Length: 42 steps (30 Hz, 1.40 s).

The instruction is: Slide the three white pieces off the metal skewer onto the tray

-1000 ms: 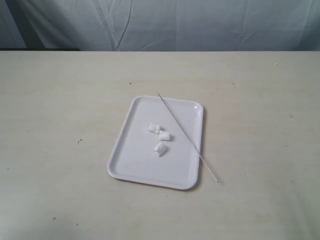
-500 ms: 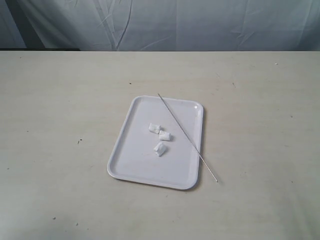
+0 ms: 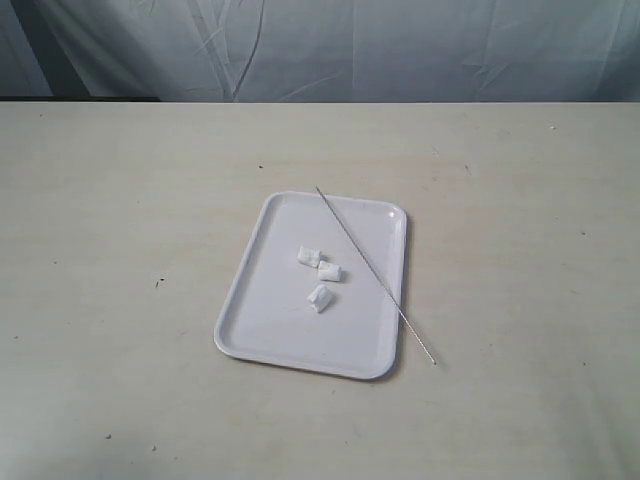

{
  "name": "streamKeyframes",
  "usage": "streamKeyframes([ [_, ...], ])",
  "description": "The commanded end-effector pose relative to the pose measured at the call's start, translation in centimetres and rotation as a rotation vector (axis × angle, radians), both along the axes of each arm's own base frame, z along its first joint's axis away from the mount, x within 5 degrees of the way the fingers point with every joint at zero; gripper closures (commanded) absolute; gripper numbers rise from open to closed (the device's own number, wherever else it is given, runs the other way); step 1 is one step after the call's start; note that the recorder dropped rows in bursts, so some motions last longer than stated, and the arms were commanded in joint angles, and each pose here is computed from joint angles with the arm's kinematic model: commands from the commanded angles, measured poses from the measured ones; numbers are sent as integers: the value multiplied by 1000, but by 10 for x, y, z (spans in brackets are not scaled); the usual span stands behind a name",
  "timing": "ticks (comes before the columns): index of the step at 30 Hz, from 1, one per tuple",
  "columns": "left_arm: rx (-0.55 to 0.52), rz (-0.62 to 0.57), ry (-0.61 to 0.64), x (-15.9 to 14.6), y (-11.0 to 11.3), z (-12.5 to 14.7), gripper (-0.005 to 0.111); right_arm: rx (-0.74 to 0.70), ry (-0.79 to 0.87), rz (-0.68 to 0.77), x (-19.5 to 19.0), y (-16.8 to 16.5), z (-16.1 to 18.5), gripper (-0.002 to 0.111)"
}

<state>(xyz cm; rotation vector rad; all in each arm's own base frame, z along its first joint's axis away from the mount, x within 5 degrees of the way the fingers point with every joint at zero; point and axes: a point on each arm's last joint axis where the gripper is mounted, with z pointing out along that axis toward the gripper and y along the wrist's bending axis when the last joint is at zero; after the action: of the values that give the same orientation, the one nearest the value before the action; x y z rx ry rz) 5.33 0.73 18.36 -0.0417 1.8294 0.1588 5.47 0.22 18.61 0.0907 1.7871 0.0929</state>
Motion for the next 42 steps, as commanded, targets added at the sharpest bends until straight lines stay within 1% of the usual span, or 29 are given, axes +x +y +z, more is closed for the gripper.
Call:
streamKeyframes([
  [1, -7, 0, -8, 0, 0, -1, 107, 3, -10, -6, 0, 0, 0, 91],
  [9, -7, 0, -8, 0, 0, -1, 107, 8, -3, -5, 0, 0, 0, 91],
  [17, -9, -61, -8, 0, -4, -1, 107, 8, -3, -5, 0, 0, 0, 91],
  [42, -5, -60, -7, 0, -3, -1, 107, 26, -4, -3, 0, 0, 0, 91],
])
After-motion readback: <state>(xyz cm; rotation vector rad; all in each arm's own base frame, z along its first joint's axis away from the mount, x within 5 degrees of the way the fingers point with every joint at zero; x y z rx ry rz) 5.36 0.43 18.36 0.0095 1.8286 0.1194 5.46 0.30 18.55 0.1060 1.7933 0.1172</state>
